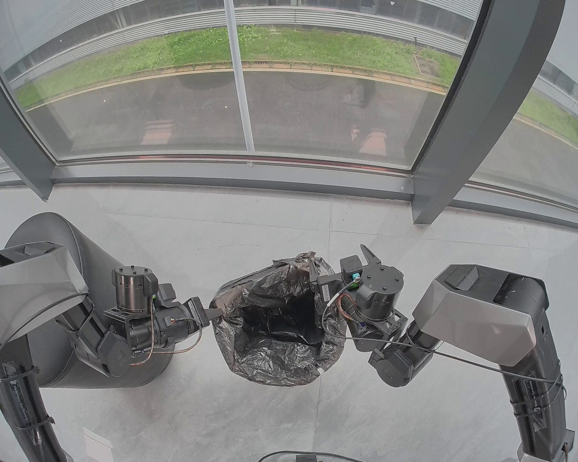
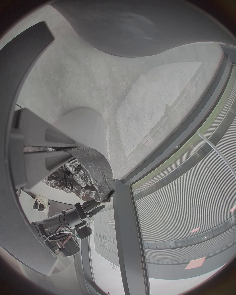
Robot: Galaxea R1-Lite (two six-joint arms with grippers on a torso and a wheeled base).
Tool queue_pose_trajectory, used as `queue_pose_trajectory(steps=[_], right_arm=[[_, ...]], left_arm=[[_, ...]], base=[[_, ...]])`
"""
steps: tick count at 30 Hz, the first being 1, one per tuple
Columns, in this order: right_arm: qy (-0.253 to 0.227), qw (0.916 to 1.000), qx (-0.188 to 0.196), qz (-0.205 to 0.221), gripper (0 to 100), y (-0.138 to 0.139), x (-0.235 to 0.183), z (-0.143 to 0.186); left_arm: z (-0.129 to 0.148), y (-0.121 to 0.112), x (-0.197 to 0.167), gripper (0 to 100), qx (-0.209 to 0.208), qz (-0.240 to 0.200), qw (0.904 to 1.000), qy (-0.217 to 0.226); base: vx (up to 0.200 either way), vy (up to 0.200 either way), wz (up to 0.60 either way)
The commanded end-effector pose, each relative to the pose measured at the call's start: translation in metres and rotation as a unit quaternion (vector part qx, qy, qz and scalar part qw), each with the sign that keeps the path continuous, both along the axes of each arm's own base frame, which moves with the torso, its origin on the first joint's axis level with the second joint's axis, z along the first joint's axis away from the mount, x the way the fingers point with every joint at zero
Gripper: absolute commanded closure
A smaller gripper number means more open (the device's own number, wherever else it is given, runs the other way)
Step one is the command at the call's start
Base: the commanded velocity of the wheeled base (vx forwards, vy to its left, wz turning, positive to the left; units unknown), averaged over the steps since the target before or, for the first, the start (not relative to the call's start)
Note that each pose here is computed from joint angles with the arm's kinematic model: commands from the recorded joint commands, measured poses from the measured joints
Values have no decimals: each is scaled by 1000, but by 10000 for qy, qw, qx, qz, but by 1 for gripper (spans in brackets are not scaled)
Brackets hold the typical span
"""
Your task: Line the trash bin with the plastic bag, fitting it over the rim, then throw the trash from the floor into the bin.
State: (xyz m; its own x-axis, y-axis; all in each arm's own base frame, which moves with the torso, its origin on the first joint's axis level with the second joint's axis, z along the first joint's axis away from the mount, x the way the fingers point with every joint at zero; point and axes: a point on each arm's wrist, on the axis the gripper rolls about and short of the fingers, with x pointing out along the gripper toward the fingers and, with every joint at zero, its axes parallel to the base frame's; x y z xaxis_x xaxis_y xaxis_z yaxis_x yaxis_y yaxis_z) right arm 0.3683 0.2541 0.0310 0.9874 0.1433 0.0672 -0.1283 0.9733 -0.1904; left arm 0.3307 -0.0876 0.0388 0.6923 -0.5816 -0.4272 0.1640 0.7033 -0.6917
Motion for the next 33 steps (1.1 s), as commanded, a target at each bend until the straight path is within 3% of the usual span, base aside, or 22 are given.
queue_pose_trajectory(steps=[1,25,26,33], right_arm=[[-16,10000,5,-6,0,0,2,-1],[-16,10000,5,-52,0,-2,5,-3],[-16,10000,4,-44,0,-2,5,-3],[-23,10000,9,-44,0,-2,5,-3]], left_arm=[[-5,0,3,100,11,4,10000,52],[-10,1,8,100,-39,103,9999,-91],[-10,2,7,0,-39,110,9999,-91],[-6,2,6,0,-66,112,9998,-122]], base=[[0,0,0],[0,0,0],[0,0,0],[0,0,0]])
